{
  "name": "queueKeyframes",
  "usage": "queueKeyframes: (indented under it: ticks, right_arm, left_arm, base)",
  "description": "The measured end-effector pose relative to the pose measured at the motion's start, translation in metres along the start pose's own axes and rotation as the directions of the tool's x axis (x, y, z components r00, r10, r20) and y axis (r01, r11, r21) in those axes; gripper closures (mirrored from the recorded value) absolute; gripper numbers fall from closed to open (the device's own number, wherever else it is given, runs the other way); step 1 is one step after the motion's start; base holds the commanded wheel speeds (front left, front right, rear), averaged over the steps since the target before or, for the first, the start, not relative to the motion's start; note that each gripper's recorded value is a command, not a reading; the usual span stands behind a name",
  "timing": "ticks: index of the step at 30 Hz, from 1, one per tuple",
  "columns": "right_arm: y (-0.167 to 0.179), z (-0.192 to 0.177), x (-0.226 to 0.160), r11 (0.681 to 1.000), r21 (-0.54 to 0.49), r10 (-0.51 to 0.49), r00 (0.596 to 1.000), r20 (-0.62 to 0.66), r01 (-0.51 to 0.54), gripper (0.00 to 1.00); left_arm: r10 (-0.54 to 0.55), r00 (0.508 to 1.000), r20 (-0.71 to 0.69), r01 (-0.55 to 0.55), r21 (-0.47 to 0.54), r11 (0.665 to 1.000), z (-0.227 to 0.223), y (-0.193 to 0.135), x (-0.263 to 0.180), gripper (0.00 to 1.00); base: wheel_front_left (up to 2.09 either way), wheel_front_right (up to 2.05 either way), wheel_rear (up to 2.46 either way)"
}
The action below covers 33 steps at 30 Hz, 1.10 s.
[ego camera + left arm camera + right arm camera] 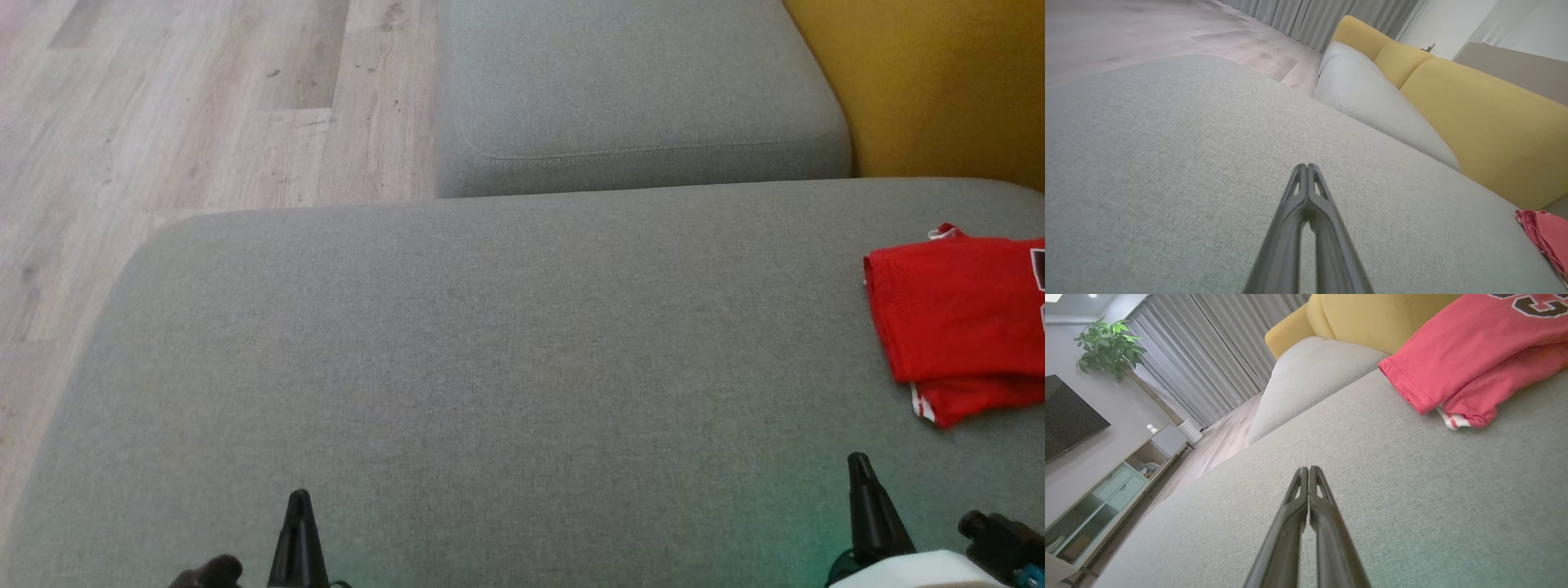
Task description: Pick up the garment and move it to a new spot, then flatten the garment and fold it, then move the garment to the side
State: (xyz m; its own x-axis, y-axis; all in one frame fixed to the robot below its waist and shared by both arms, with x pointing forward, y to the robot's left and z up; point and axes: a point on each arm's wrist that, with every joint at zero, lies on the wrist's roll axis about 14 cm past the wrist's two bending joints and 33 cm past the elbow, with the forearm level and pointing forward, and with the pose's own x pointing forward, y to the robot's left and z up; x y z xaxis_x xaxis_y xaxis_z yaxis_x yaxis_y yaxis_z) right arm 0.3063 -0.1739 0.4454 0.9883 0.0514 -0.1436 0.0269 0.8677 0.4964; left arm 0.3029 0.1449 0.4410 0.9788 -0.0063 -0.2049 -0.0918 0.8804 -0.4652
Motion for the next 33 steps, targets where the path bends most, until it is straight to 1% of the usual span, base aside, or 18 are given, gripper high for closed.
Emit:
queueKeyframes:
  ticks: [3, 4, 8, 16, 23, 30, 33]
  right_arm:
    - [-0.002, 0.0, 0.0, 1.0, 0.024, -0.009, 1.0, -0.004, 0.009, 1.0]
    - [-0.004, 0.0, 0.0, 0.999, 0.047, -0.017, 1.0, -0.002, 0.017, 1.0]
    - [-0.006, 0.001, 0.003, 0.995, 0.095, -0.026, 1.0, -0.006, 0.026, 1.0]
    - [-0.005, 0.009, 0.011, 0.982, 0.189, -0.032, 0.999, 0.009, 0.03, 1.0]
    - [-0.012, 0.009, 0.012, 0.961, 0.272, -0.055, 0.998, 0.0, 0.053, 1.0]
    - [-0.009, 0.018, 0.021, 0.936, 0.349, -0.051, 0.999, 0.015, 0.042, 1.0]
    - [-0.011, 0.018, 0.023, 0.922, 0.385, -0.057, 0.998, 0.017, 0.046, 1.0]
  left_arm:
    - [0.004, 1.0, -0.006, -0.004, -0.024, 1.0, 0.001, 0.001, 0.002, 1.0]
    - [0.006, 1.0, -0.007, -0.007, -0.05, 0.999, 0.001, 0.002, 0.003, 1.0]
    - [0.018, 1.0, -0.019, -0.02, -0.1, 0.995, 0.001, 0.007, 0.004, 1.0]
    - [0.012, 1.0, -0.025, -0.017, -0.198, 0.98, 0.006, 0.006, 0.012, 1.0]
    - [0.007, 1.0, -0.031, -0.016, -0.281, 0.96, 0.009, 0.007, 0.017, 1.0]
    - [0.016, 0.999, -0.042, -0.03, -0.365, 0.931, 0.011, 0.013, 0.02, 1.0]
    - [0.006, 0.999, -0.036, -0.019, -0.398, 0.917, 0.015, 0.01, 0.024, 1.0]
  base:
    - [0.0, 0.0, 0.0]
    - [0.0, 0.0, 0.0]
    - [0.0, 0.0, 0.0]
    - [0.0, 0.0, 0.0]
    - [0.0, 0.0, 0.0]
    - [0.0, 0.0, 0.0]
    - [0.0, 0.0, 0.0]
